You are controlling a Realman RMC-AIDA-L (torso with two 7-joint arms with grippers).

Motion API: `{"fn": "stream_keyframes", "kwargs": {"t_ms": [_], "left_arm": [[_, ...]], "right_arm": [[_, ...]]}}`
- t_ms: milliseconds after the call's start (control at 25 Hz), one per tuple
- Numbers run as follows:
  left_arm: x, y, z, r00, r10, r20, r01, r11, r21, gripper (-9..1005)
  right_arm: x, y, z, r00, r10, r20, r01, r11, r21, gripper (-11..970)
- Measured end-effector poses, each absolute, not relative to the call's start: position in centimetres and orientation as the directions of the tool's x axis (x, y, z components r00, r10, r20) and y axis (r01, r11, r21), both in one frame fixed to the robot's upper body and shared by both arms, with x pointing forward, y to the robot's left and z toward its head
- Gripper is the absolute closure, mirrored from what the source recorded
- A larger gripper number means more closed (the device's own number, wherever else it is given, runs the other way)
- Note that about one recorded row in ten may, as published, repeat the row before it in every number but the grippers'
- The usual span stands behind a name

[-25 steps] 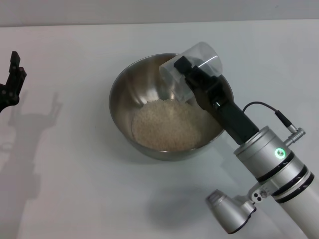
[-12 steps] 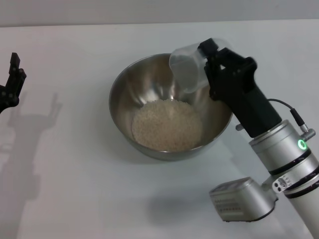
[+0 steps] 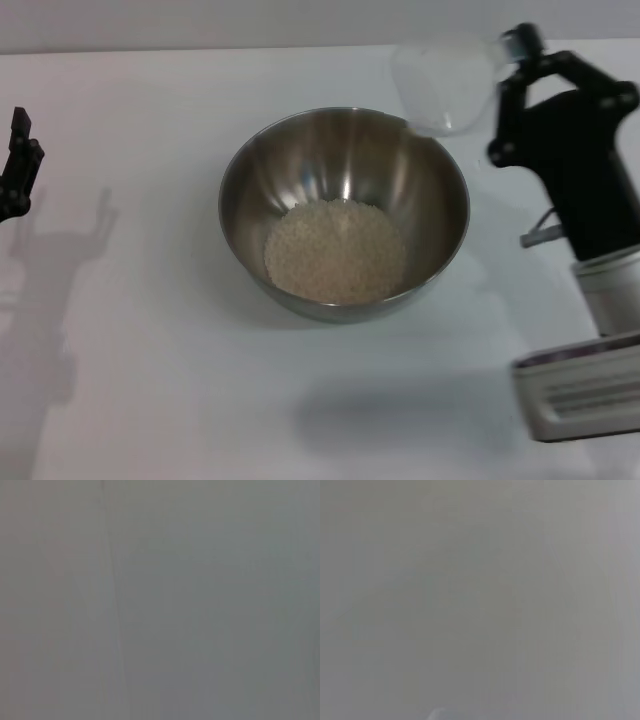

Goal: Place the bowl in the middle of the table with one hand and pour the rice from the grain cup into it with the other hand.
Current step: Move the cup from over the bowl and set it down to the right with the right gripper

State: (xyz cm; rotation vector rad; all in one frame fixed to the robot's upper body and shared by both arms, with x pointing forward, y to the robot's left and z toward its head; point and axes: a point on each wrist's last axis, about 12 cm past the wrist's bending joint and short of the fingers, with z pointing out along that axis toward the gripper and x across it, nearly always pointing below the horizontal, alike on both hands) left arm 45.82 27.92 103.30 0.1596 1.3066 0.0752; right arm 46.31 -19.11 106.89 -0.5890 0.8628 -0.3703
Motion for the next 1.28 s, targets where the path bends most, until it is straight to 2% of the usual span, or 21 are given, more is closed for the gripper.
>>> {"fn": "stream_keyframes", "kwargs": {"t_ms": [80, 280, 520, 680, 840, 1280], "left_arm": [[45.8, 28.0, 103.3, 0.261, 0.145, -0.954, 0.033, 0.987, 0.159, 207], [45.7, 28.0, 103.3, 0.262, 0.147, -0.954, 0.030, 0.987, 0.160, 207], [45.6, 28.2, 103.3, 0.264, 0.131, -0.956, 0.027, 0.989, 0.144, 208], [45.4, 28.5, 103.2, 0.257, 0.115, -0.959, 0.019, 0.992, 0.124, 208], [45.4, 28.6, 103.2, 0.259, 0.114, -0.959, 0.014, 0.992, 0.122, 208], [45.8, 28.4, 103.2, 0.262, 0.116, -0.958, 0.026, 0.992, 0.127, 207]], "right_arm": [[46.1, -19.5, 106.9, 0.604, -0.489, -0.629, 0.058, 0.814, -0.578, 943], [45.9, -22.7, 106.4, 0.565, -0.224, -0.794, -0.058, 0.949, -0.309, 943], [46.0, -25.2, 105.9, 0.530, -0.086, -0.844, -0.096, 0.982, -0.160, 944], [45.9, -26.8, 105.6, 0.510, -0.041, -0.859, -0.086, 0.991, -0.098, 944], [45.6, -28.3, 104.9, 0.465, -0.061, -0.883, -0.054, 0.994, -0.097, 943], [46.3, -30.8, 102.3, 0.242, 0.001, -0.970, -0.003, 1.000, 0.001, 944]]}}
